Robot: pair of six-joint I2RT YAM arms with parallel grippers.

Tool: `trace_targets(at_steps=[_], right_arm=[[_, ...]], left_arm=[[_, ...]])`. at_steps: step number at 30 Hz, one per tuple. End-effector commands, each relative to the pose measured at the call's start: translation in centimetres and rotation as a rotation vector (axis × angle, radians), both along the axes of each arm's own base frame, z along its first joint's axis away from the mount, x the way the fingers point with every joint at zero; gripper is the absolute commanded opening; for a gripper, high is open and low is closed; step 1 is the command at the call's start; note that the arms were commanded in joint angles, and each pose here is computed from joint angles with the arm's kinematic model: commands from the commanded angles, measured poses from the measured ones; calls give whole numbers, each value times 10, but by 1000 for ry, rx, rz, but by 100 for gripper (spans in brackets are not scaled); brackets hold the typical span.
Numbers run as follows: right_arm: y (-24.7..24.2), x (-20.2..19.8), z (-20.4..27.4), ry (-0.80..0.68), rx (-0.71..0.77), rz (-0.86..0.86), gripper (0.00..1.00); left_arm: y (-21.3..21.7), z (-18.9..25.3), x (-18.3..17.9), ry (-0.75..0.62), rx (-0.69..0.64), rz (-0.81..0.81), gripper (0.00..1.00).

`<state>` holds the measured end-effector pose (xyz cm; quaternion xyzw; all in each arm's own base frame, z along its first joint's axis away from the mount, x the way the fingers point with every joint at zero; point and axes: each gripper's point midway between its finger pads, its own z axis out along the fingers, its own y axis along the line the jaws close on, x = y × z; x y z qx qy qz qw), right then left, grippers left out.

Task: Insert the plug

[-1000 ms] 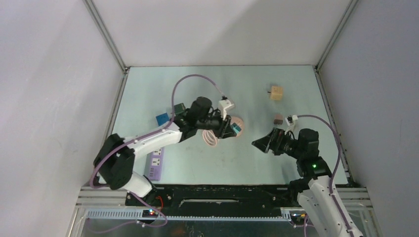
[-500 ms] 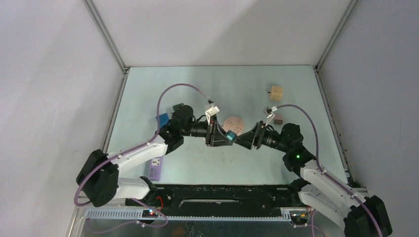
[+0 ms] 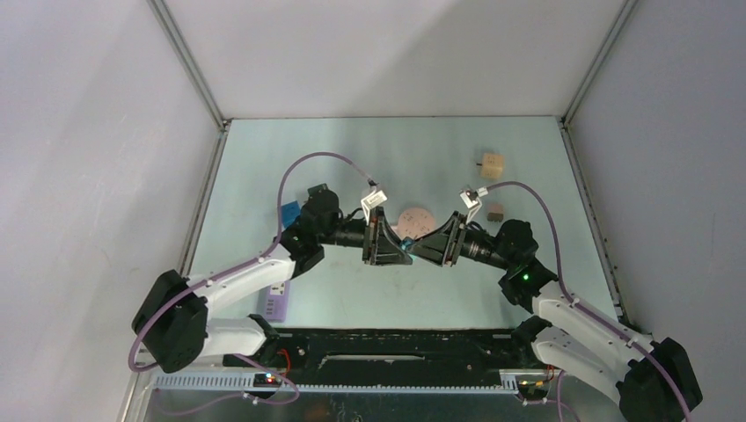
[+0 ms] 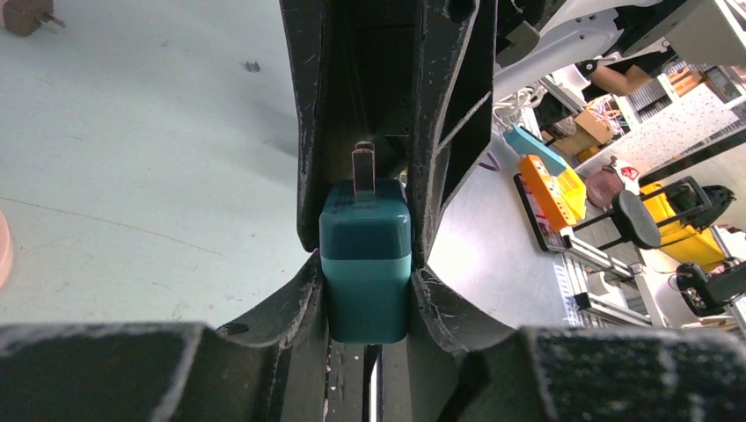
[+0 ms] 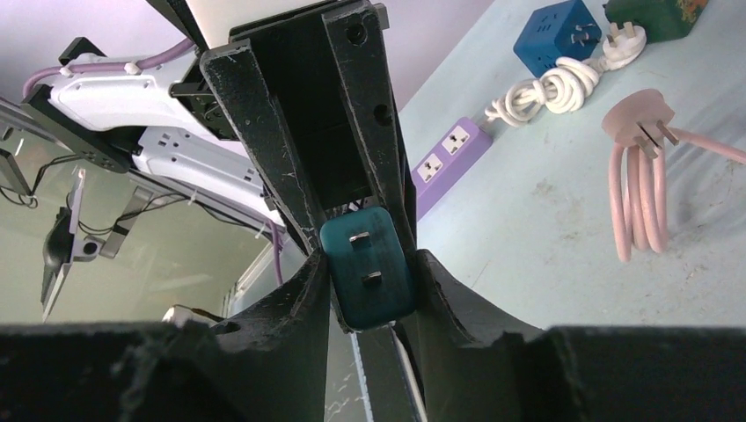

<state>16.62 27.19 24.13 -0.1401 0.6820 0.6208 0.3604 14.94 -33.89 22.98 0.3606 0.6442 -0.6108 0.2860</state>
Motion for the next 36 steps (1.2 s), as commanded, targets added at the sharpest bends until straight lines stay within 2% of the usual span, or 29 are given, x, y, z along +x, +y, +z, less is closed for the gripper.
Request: trace_targets(at_steps=[1,4,6,8,10,15,22,26,29,34,36], right_arm=[[3,-1,17,-36,15,-2,0],[-2,2,21,-53,16,-42,0],[-7,6,26,-66,23,-94,0],[-13,11,33,-83,38,-151,0],[-20,15,46,-103,74,-205,0],[-31,18,83,-170,191,-298,0],[-32,11,128,-274,357,-330,0],[-29,8,142,-305,418,-327,0],[-28,9,148,-316,442,-327,0],[-29,10,152,-329,442,-338,0],[-29,12,149,-324,429,-349,0]], left_arm=[[2,20,4,-89,-63,38,16],[7,16,12,-108,-42,100,53],[13,19,19,-120,-45,170,73],[19,25,27,-130,-61,254,85],[27,35,35,-129,-91,333,91],[39,73,38,-89,-268,417,92],[40,134,18,26,-566,304,90],[41,153,14,75,-678,232,83],[36,156,13,100,-704,184,76],[26,145,21,151,-676,172,72],[24,143,21,159,-667,164,60]])
